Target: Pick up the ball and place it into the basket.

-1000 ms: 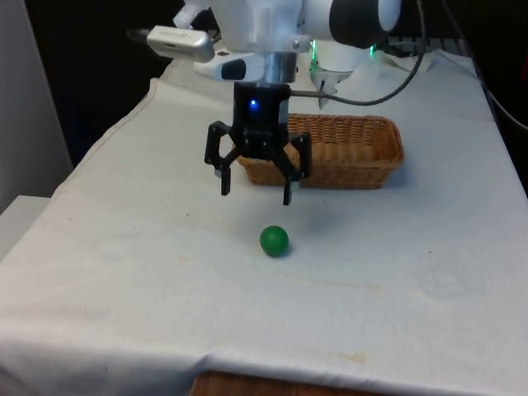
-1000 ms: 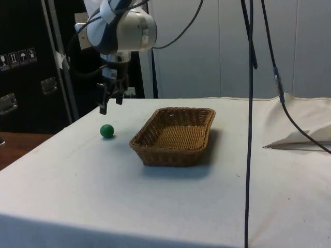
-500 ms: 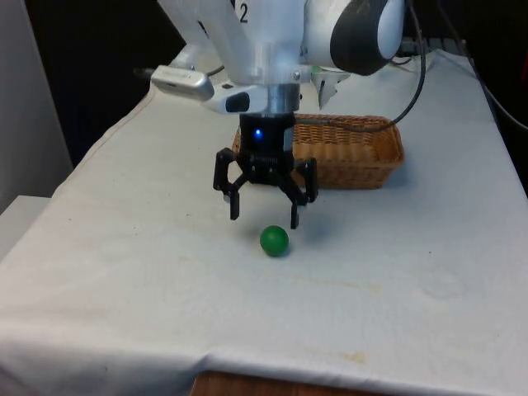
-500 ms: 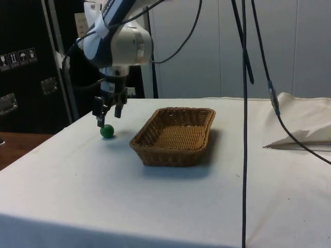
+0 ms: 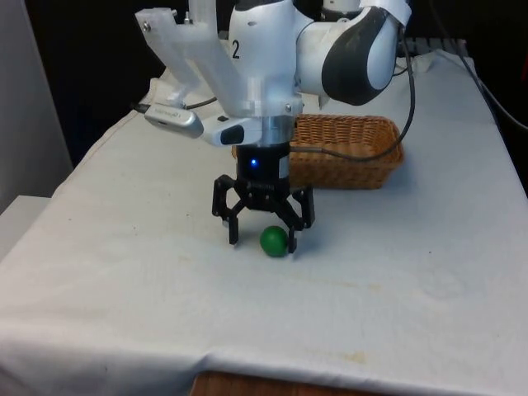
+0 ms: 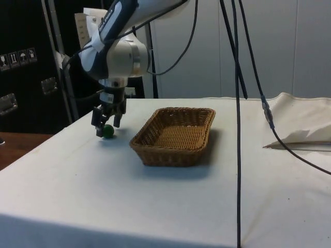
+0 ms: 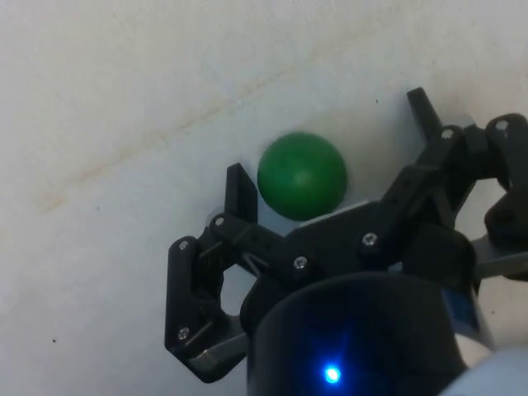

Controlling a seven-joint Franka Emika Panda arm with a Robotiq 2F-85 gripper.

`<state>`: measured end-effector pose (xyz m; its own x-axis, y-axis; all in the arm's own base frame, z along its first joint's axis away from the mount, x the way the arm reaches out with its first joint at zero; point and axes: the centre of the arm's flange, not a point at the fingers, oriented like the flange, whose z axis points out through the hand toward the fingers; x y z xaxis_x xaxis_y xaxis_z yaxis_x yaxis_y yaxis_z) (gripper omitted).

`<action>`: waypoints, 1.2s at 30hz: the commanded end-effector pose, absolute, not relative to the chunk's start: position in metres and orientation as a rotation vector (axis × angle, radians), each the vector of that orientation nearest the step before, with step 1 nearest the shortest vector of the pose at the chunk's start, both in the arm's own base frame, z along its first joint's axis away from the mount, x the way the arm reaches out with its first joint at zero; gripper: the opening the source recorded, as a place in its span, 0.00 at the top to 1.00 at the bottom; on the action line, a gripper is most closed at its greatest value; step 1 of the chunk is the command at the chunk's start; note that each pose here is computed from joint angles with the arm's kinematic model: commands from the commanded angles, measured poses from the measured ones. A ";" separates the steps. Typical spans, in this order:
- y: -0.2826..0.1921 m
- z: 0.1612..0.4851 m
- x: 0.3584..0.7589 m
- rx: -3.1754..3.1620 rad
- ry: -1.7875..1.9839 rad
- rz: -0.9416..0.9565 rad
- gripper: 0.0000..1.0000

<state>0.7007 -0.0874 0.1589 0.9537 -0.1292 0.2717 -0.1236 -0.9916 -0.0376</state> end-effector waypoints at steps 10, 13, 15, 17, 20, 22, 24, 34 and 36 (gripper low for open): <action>-0.087 0.160 0.701 -3.083 0.201 -0.433 0.00; -0.087 0.160 0.701 -3.083 0.201 -0.434 0.27; -0.087 0.160 0.701 -3.083 0.201 -0.434 0.38; -0.088 0.160 0.701 -3.084 0.202 -0.434 0.58; -0.087 0.160 0.701 -3.085 0.199 -0.434 0.99; -0.088 0.160 0.701 -3.085 0.201 -0.434 1.00; -0.088 0.161 0.701 -3.085 0.200 -0.435 1.00; -0.089 0.180 0.700 -3.088 0.198 -0.460 1.00; -0.089 0.186 0.699 -3.087 0.200 -0.465 1.00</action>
